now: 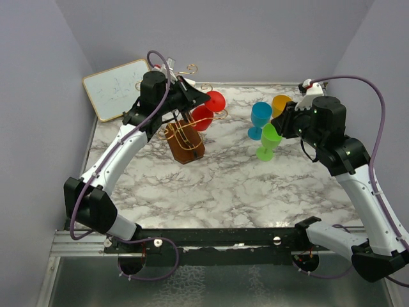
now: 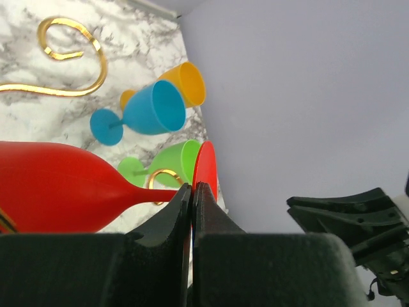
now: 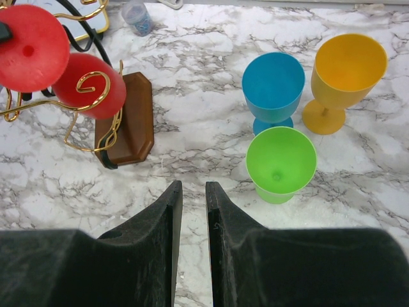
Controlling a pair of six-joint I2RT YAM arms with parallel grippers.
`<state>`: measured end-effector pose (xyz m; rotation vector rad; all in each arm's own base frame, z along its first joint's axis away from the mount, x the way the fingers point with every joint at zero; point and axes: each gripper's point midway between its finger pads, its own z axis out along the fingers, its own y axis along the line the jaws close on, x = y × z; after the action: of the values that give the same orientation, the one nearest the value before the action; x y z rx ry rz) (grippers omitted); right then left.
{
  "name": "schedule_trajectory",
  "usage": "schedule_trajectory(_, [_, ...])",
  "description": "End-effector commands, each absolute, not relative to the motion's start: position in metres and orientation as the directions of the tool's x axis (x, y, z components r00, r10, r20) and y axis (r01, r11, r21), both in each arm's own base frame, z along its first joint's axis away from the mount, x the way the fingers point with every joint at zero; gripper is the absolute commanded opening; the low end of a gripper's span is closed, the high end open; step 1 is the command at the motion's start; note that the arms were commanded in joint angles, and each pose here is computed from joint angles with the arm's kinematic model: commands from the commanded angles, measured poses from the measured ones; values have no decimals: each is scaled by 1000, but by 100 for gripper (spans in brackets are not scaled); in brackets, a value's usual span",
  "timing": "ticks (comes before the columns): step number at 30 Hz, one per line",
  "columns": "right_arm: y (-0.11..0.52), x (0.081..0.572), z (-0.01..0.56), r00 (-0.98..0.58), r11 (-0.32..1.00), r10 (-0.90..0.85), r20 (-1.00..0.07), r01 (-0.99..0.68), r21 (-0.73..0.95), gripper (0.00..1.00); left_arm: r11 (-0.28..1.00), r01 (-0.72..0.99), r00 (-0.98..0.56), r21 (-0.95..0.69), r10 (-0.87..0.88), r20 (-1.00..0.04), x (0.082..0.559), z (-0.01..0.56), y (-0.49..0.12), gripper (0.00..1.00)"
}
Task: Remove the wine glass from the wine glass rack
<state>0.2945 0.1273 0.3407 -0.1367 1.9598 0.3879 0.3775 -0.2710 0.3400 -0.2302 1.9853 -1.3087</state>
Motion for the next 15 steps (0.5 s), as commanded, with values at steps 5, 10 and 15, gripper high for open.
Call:
schedule_trajectory(5, [132,293,350,-382,927,102,-919,-299,227,22,420,320,-669,-849,-534,-516,402,365,-282,0])
schedule_trajectory(10, [132,293,348,-387,927,100,-917,-298,227,22,332,381,-683,-863,-528,-505,408,372,-297,0])
schedule_trajectory(15, [132,291,348,-386,927,101,-917,-298,228,22,193,478,-684,-857,-530,-501,399,399,-310,0])
